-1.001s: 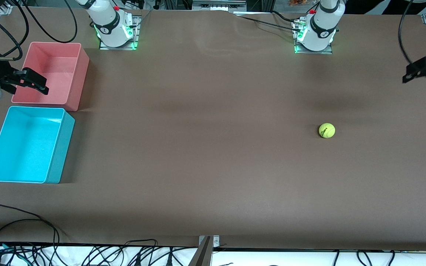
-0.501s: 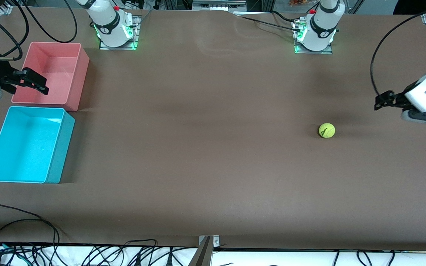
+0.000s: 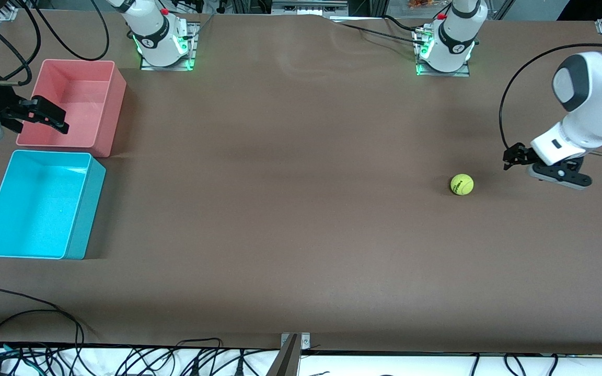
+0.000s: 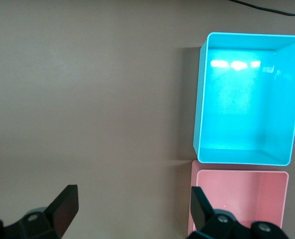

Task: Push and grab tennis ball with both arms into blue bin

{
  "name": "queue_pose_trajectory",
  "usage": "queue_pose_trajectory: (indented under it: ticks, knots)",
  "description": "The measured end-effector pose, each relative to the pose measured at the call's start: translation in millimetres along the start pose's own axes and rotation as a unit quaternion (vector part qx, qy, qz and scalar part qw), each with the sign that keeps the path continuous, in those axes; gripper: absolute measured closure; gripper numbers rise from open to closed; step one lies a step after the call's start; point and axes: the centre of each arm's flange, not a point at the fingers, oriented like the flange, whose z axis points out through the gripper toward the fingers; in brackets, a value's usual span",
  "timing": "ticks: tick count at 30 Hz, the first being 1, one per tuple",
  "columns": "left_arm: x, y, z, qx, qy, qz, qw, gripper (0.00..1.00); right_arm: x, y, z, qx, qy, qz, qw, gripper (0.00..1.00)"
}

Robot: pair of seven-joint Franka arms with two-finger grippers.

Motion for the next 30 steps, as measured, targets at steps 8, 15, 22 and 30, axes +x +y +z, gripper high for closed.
queue_pose_trajectory:
  ticks: [8, 15, 22, 30]
  knots:
    - [-7.4, -0.3, 29.4, 0.004, -0.002, 0.103, 0.995, 0.25, 0.1, 0.3, 0.1, 0.000, 0.000, 0.000, 1.000, 0.00]
    - [-7.2, 0.0, 33.8, 0.004, -0.003, 0.166, 0.986, 0.63, 0.1, 0.3, 0.2, 0.000, 0.000, 0.000, 1.000, 0.00]
    - [-4.8, 4.8, 43.5, 0.004, -0.025, 0.247, 0.969, 0.93, 0.1, 0.3, 0.2, 0.000, 0.000, 0.000, 1.000, 0.00]
    - [4.2, 14.8, 66.7, 0.019, -0.055, 0.325, 0.944, 0.99, 0.1, 0.3, 0.2, 0.000, 0.000, 0.000, 1.000, 0.00]
